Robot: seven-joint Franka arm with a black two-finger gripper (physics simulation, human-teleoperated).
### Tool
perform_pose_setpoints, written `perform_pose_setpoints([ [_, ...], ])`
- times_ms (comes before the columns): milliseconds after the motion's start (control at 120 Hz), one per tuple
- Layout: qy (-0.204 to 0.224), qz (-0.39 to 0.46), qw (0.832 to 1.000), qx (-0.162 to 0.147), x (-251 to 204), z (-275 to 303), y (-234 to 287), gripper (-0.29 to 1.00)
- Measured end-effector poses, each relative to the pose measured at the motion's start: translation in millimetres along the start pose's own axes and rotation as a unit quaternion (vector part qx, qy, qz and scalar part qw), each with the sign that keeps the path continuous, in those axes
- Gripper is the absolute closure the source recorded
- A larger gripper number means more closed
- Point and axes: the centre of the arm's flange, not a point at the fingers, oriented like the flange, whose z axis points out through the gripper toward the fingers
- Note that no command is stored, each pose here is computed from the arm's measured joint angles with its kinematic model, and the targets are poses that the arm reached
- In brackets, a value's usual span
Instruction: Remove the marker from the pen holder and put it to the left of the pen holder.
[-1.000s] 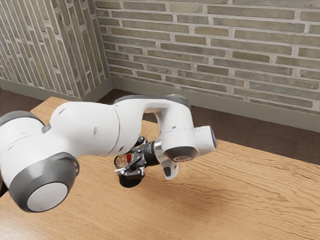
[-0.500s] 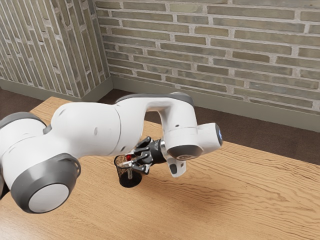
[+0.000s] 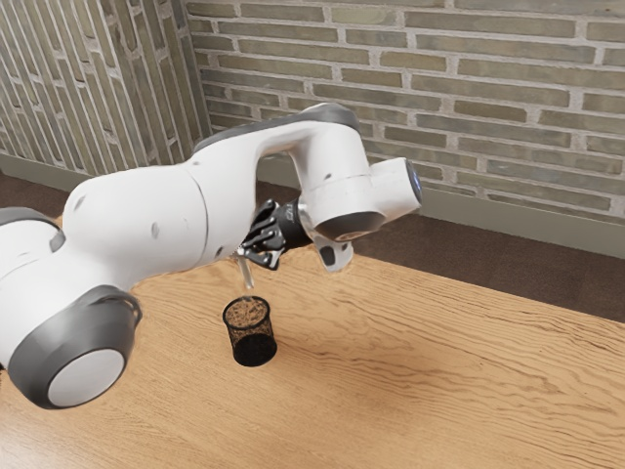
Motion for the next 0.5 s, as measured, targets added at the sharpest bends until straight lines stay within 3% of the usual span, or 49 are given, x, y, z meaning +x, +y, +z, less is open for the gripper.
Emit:
perform_pose_setpoints([
  [117,-0.013,-0.03,0.999,-0.028,-45,22,-41,0.78],
  [208,0.026,-0.038,0.994,-0.102,-56,90,-87,0.79],
  [275,0.095,-0.036,0.976,-0.194,-47,171,-109,0.79],
  [358,0.232,-0.035,0.93,-0.282,-24,222,-114,0.79],
  [417,0.315,-0.037,0.9,-0.3,-10,223,-118,0.79],
  [500,0.395,-0.04,0.87,-0.292,-3,217,-127,0.79],
])
